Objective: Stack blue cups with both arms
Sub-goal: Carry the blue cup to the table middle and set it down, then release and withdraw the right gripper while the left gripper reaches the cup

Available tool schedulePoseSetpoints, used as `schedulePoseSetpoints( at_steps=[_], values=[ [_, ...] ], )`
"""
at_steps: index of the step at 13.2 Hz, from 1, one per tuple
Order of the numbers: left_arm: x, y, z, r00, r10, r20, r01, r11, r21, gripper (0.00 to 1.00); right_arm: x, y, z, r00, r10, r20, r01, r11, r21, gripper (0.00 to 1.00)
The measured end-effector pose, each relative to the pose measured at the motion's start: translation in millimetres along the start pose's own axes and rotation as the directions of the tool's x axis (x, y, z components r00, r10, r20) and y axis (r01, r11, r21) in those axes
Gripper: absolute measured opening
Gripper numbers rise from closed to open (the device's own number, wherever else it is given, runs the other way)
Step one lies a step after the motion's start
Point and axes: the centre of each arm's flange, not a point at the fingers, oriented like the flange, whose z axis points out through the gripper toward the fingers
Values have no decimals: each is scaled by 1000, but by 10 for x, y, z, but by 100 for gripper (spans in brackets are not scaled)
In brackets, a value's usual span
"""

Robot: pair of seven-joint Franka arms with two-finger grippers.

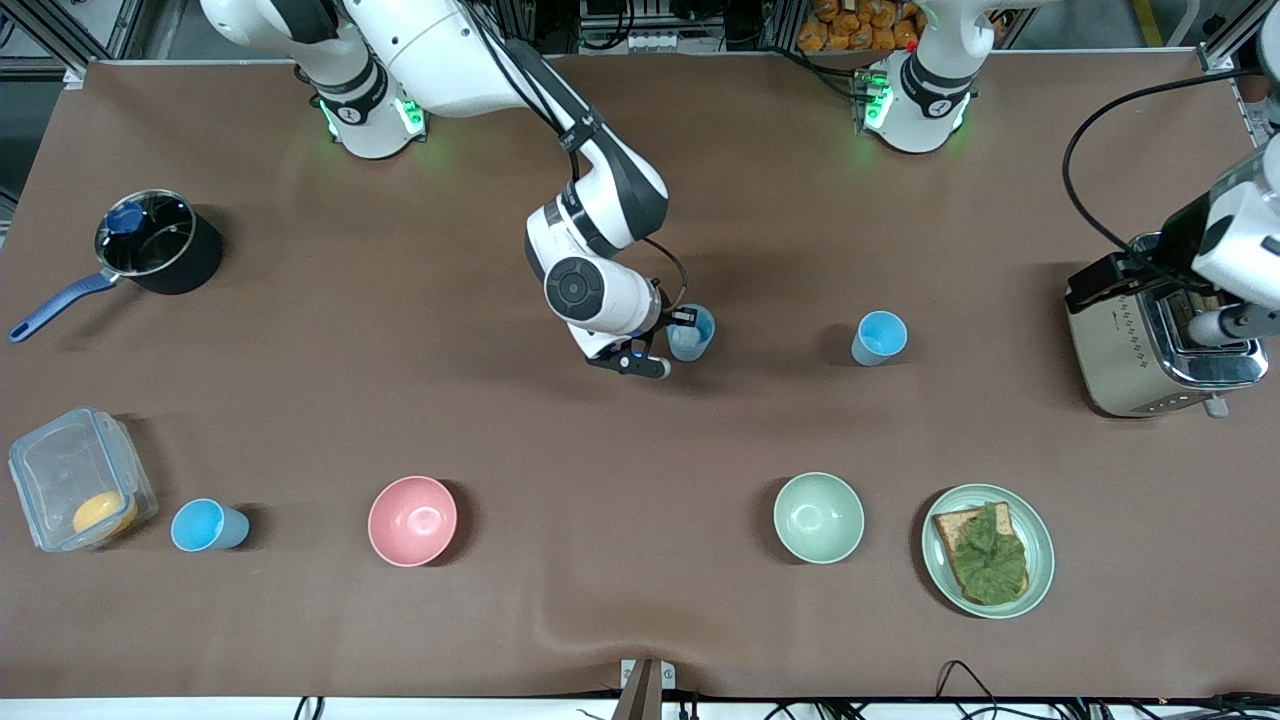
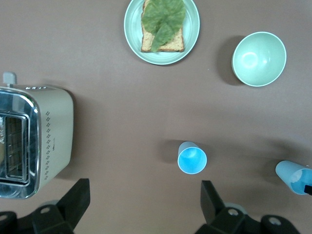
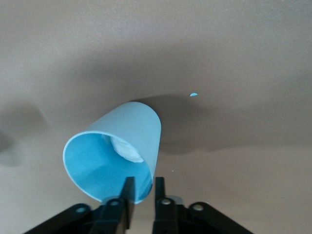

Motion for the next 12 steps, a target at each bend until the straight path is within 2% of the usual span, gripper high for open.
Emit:
schedulePoseSetpoints(
  at_steps=[4,7,10,12],
  values=[
    [2,96,164,999,17,28,-18,1000,6,100,139,-89,-408,1000,-2,-27,3,999,37,72],
    [-9,122,370,999,22,49,-22,1000,10,100,489,262,-1139,999,36,36,-36,999,8,100],
    [-61,374,836,997,63,44,-63,998,6,100,765,832,-2014,998,60,22,-58,996,-74,100],
    [-141,524,1242,995,86,39,-86,996,3,100,898,1214,-2388,998,56,35,-52,992,-114,100]
  ],
)
